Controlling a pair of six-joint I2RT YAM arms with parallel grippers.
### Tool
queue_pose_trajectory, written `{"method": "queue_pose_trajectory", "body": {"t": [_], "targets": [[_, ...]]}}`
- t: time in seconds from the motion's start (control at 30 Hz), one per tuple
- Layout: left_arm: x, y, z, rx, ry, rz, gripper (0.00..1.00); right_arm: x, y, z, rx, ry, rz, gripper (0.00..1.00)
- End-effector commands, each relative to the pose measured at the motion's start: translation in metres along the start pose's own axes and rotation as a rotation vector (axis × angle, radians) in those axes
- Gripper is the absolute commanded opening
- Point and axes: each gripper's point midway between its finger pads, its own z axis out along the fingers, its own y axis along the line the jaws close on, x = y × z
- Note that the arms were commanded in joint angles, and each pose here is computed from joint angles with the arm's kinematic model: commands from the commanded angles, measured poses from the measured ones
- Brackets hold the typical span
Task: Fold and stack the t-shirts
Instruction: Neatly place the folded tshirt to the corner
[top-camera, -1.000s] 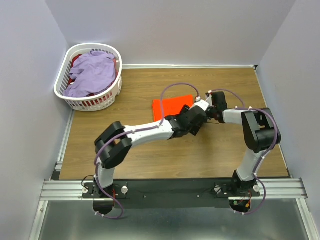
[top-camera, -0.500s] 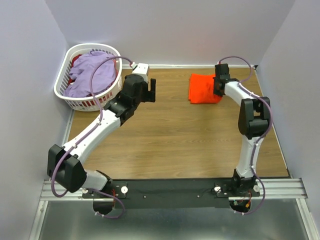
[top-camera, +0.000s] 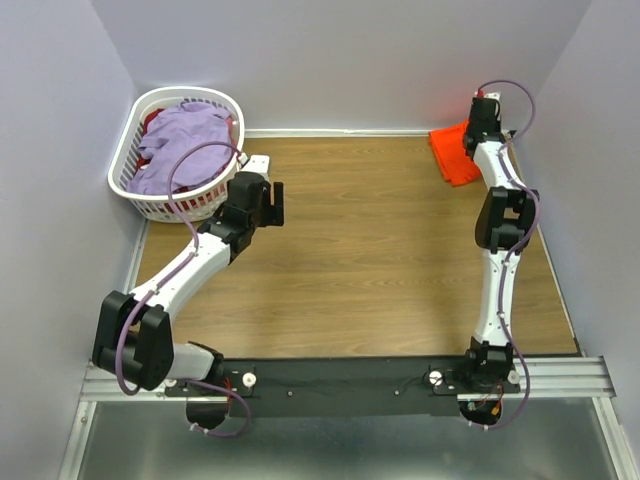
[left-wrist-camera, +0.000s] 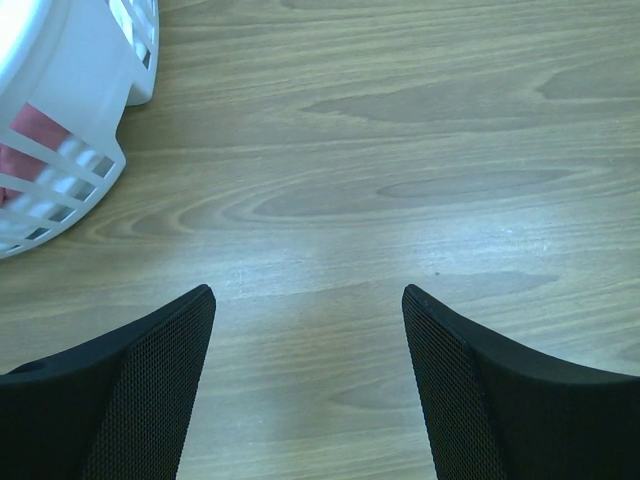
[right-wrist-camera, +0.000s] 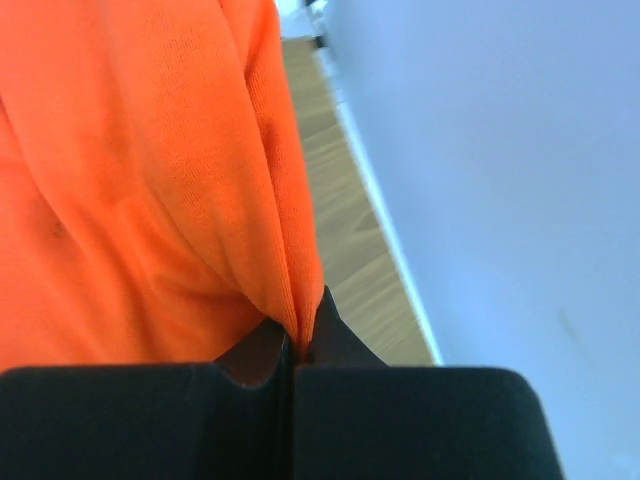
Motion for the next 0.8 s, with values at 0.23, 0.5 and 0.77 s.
{"method": "queue_pose_trajectory", "body": {"t": [0.23, 0.5, 0.77], "targets": [[-0.001, 0.001, 0.016, 0.020, 0.000, -0.014, 0.82, 0.019, -0.046, 0.057, 0.134, -0.003, 0.208, 0.03], [-0.005, 0.000, 0.015, 0.026, -0.018, -0.022, 0.82, 0.006, -0.079, 0.055, 0.233, -0.039, 0.250, 0.63], [-0.034, 0.002, -0.008, 0.030, -0.116, -0.047, 0.82, -0.044, -0.112, -0.013, 0.154, -0.130, 0.385, 0.70]]}}
